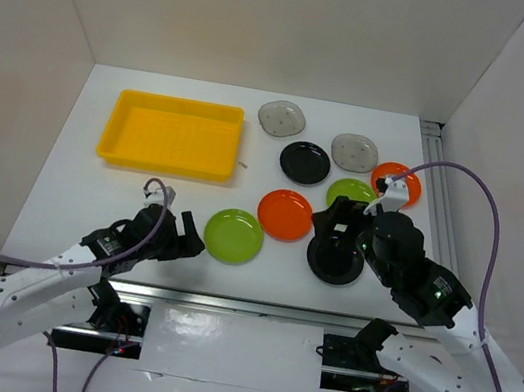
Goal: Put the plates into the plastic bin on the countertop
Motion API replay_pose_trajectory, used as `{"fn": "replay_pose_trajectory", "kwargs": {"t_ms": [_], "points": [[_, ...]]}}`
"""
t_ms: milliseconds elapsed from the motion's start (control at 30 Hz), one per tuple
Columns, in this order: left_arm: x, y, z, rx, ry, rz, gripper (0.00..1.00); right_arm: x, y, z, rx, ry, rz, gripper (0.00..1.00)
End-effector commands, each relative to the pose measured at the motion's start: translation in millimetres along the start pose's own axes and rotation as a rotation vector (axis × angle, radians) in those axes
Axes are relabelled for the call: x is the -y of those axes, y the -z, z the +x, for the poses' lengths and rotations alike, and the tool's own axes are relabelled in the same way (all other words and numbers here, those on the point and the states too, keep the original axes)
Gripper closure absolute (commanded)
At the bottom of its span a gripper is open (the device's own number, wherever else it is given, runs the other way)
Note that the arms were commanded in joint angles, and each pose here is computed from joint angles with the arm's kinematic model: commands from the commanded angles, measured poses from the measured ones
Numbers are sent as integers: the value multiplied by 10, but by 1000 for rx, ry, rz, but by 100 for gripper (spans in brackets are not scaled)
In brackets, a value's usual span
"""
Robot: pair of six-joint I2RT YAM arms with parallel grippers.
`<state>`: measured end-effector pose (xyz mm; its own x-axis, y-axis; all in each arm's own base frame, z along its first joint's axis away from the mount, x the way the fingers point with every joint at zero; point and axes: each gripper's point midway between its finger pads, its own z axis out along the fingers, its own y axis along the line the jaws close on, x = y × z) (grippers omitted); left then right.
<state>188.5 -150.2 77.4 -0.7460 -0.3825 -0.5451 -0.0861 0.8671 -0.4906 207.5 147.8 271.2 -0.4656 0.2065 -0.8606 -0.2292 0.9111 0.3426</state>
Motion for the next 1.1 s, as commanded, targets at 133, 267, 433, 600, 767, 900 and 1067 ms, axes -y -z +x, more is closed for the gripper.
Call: {"fn": "replay_pose_trajectory", "kwargs": {"t_ms": [133,267,433,600,767,900,1067], "points": [[93,-428,-202,82,65,32,8,-195,132,-180,75,-23,-122,0],[37,-671,-140,8,92,36,16,-154,160,-167,80,-24,-114,0],[-61,-823,-28,-45,122,44,30,-110,199,-193,97,-29,-101,0],[-42,-896,32,-82,129,85,41,-86,182,-139,83,-22,-93,0],[-134,-927,74,-117,129,31,66,-86,182,-139,83,-22,-93,0],[-231,-934,75,-106,117,-14,72,-98,182,-159,90,-25,-97,0],[-251,-919,26,-104,105,-32,100,-114,152,-97,75,-22,-109,0]]}}
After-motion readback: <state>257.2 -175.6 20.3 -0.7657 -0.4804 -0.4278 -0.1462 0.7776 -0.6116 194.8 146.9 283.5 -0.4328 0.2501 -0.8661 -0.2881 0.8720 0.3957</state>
